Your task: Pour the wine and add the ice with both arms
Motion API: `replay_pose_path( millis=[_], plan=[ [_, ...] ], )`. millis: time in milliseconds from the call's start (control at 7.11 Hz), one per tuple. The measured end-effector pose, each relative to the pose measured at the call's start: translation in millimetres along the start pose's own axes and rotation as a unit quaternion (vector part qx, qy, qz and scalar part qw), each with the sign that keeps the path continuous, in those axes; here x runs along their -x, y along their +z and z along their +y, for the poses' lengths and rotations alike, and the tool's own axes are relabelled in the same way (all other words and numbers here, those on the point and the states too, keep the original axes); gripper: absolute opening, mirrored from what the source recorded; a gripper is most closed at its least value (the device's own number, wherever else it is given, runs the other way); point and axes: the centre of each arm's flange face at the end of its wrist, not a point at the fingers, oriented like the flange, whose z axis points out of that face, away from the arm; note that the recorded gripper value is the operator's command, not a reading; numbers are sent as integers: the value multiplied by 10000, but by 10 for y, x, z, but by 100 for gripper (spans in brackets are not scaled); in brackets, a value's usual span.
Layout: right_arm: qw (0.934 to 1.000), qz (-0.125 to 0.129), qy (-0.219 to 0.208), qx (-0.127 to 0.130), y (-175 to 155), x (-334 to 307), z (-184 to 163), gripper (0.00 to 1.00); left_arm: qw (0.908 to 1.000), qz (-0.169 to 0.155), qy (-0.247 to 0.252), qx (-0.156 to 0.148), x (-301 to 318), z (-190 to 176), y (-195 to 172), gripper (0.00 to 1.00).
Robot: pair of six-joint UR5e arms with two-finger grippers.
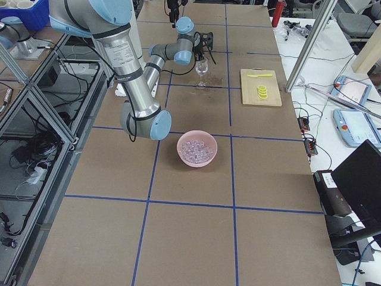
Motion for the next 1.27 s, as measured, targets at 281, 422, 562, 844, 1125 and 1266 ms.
replay_pose_path(
  millis=[281,422,562,844,1125,1266],
  plan=[
    [10000,73,43,9,4,53,-3,45,10000,-10,-13,-26,13,-17,-10,100],
    [9999,95,46,2,12,49,2,64,10000,-13,-20,-36,16,-24,-13,100],
    [9999,106,43,-30,16,47,2,82,10000,-13,-24,-36,19,-28,-15,100],
    [9999,117,44,-79,16,46,0,97,9999,53,-53,92,6,-27,-42,100],
    [9999,105,39,-91,-1,51,-1,99,9999,22,131,52,-19,-128,-133,100],
    [9999,88,39,-107,-38,55,-14,100,9994,-67,309,-153,18,-324,-232,100]
  ],
)
